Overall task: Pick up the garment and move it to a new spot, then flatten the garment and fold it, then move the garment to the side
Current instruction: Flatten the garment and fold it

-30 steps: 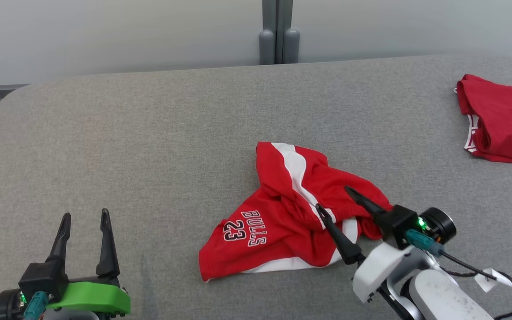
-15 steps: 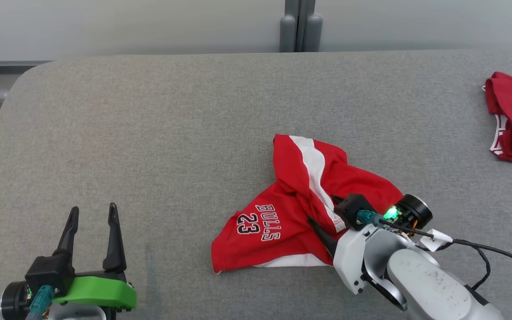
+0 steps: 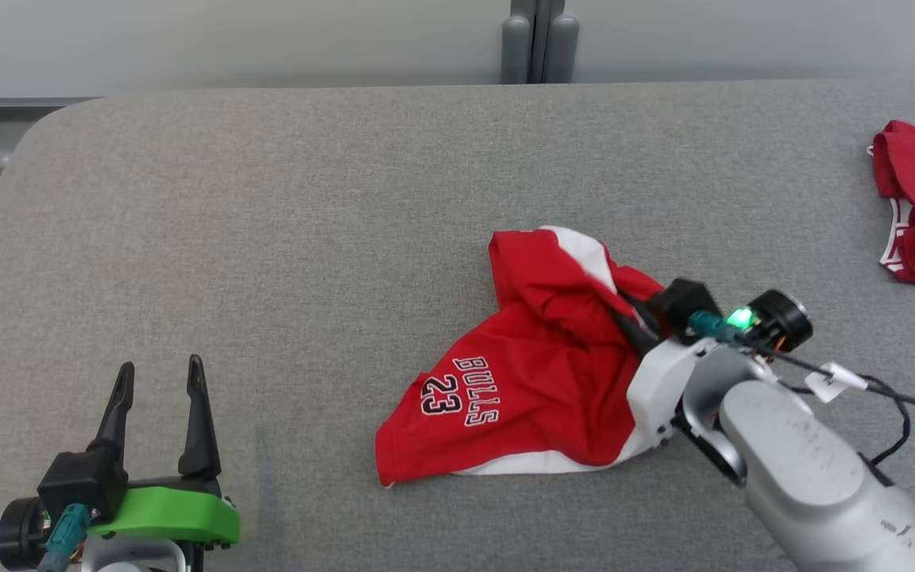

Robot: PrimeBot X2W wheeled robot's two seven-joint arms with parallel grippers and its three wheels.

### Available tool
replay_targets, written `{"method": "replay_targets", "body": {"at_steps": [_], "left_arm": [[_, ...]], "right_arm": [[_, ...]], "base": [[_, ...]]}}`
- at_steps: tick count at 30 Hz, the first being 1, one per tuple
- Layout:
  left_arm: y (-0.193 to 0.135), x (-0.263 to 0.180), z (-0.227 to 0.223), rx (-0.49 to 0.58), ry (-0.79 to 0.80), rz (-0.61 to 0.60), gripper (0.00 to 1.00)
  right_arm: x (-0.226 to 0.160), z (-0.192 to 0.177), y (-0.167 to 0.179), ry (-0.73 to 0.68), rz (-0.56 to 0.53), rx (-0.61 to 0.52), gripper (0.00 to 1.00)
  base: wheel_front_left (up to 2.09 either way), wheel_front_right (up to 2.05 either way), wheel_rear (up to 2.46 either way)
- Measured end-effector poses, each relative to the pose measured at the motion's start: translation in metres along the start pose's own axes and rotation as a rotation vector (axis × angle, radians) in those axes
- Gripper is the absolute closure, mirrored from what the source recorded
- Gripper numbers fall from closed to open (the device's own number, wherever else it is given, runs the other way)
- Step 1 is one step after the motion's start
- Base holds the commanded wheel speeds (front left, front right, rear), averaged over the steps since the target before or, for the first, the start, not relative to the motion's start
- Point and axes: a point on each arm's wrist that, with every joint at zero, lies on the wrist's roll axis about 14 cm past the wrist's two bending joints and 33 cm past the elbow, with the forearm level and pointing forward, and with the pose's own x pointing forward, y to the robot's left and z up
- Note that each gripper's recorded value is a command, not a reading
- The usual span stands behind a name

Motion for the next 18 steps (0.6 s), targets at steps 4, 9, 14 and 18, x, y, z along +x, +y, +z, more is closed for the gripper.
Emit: {"method": "replay_targets", "body": {"at_steps": [4, 9, 14, 18], "left_arm": [[-0.002, 0.005, -0.001, 0.001, 0.002, -0.006, 0.0], [-0.004, 0.013, -0.002, 0.0, 0.003, -0.013, 0.0], [-0.003, 0.021, -0.007, -0.002, 0.014, -0.008, 0.0], [-0.002, 0.026, -0.013, -0.002, 0.028, -0.005, 0.0]], "right_arm": [[0.006, 0.024, -0.039, -0.069, -0.08, -0.011, 1.0], [0.017, 0.039, -0.085, -0.087, -0.16, -0.028, 1.0], [0.032, 0.041, -0.119, -0.069, -0.219, -0.026, 1.0], [0.046, 0.027, -0.133, -0.035, -0.251, 0.023, 0.81]], "base": [[0.0, 0.0, 0.0], [0.0, 0.0, 0.0], [0.0, 0.0, 0.0], [0.0, 0.0, 0.0]]}}
